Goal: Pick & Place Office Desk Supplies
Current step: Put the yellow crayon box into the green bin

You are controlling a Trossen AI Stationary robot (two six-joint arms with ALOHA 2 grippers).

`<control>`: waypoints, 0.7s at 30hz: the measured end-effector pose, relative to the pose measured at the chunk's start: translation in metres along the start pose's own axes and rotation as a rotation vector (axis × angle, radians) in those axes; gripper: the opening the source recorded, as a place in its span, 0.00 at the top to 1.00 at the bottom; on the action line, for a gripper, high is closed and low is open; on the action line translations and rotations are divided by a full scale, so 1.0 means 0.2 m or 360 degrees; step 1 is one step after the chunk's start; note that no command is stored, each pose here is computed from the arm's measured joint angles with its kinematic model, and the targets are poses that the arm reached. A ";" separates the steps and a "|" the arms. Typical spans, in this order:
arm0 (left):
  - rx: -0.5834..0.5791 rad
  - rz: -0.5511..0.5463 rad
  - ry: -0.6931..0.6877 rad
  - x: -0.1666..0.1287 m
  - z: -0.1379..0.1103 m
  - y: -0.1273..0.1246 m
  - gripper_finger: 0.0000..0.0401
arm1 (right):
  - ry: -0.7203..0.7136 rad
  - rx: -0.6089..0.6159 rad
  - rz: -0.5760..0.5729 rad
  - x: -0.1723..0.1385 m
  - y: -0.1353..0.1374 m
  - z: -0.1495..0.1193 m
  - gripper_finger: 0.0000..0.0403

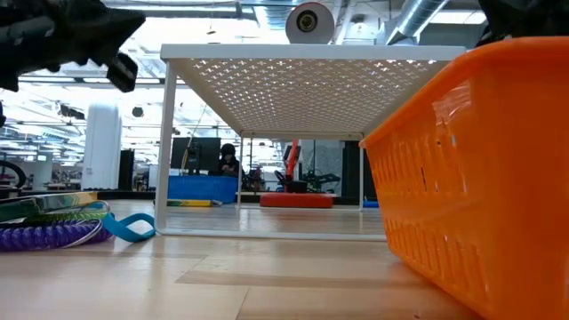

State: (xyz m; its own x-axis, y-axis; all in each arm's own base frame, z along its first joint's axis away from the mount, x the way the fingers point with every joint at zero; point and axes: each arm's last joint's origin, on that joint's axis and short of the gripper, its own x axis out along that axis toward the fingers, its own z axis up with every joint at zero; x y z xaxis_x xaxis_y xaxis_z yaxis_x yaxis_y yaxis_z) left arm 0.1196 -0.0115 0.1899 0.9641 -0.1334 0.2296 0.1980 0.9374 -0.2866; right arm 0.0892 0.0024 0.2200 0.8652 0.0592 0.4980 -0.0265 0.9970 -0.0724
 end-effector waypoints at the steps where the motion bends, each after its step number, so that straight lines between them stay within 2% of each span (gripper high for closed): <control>1: 0.0033 -0.0011 -0.0040 0.00 0.01 0.00 0.98 | -0.0017 0.0016 0.0001 0.00 0.00 0.01 1.00; 5: 0.0065 -0.0023 -0.0082 0.03 0.04 -0.01 0.98 | -0.0066 0.0079 0.0000 0.00 0.00 0.02 1.00; 8: 0.0064 0.0075 0.0070 0.08 0.08 -0.01 0.96 | -0.0081 0.0135 -0.0001 0.00 0.00 0.02 0.98; 11: 0.0078 0.0335 0.0393 0.16 0.08 0.00 0.90 | -0.0070 0.0193 -0.0001 0.00 0.00 0.02 0.93; 14: 0.0219 0.0528 0.0728 0.26 0.06 -0.01 0.82 | -0.0048 0.0212 -0.0004 0.00 0.00 0.01 0.86; 17: 0.0426 0.0681 0.1092 0.34 -0.04 -0.02 0.76 | -0.0043 0.0217 -0.0049 0.00 -0.01 0.01 0.79; 21: 0.0738 0.0841 0.1567 0.37 -0.22 -0.04 0.69 | -0.0046 0.0226 -0.0085 0.00 -0.01 0.01 0.69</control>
State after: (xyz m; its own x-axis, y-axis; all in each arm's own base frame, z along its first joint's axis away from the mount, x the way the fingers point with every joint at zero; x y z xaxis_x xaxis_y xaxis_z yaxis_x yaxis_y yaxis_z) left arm 0.1971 -0.0432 0.1692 0.6685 0.3025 -0.6794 -0.1491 0.9495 0.2760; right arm 0.0879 0.0008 0.2223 0.8526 0.0050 0.5226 -0.0531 0.9956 0.0771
